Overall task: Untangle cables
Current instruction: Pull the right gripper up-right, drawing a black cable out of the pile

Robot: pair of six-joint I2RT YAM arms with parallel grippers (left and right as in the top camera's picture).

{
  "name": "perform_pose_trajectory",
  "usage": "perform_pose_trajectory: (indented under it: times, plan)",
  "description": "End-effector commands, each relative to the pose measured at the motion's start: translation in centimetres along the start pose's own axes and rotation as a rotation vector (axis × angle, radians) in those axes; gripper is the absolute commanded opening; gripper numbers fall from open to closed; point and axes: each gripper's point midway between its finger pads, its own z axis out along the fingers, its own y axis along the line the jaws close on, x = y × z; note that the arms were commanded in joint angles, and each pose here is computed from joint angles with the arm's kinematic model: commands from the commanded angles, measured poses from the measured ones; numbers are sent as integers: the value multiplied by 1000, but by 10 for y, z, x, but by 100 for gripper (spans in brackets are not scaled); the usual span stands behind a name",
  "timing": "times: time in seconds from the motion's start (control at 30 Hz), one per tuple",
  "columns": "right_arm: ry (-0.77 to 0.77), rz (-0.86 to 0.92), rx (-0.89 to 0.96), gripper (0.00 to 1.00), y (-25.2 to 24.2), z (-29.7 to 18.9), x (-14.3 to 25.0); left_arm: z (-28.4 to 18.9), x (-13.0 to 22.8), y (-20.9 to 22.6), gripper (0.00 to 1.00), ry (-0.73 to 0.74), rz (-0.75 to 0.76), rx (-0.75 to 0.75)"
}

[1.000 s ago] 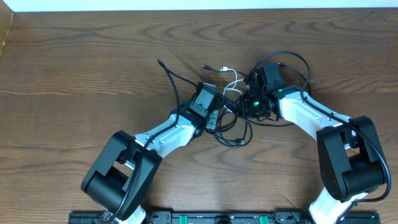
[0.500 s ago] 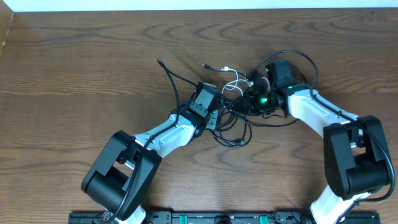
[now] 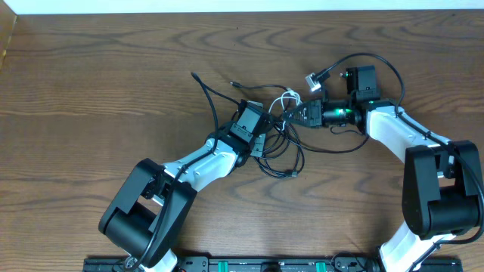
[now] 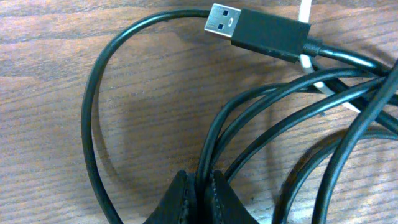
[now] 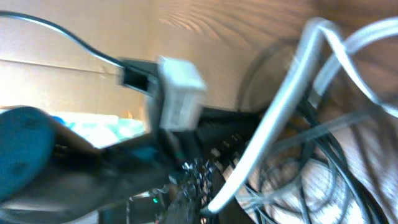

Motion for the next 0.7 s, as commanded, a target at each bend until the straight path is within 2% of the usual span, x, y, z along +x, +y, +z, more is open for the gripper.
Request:
perform_pose_trajectory:
  times: [0.0,0.17,0.4,0.67]
  plan:
    - [16,3,-148,1,31,-5,-6,-3,-1,4,8,-5,6,-3]
    - [-43,-74,-205,1,53,-10,-36,-3,-1,4,8,-5,6,-3]
    - [-192,-309,-267,1,101,-43,-84,-3,-1,4,8,-5,6,-3]
    - [-407,-320,-172,1,88,-97,-130,-3,-1,4,8,-5,6,-3]
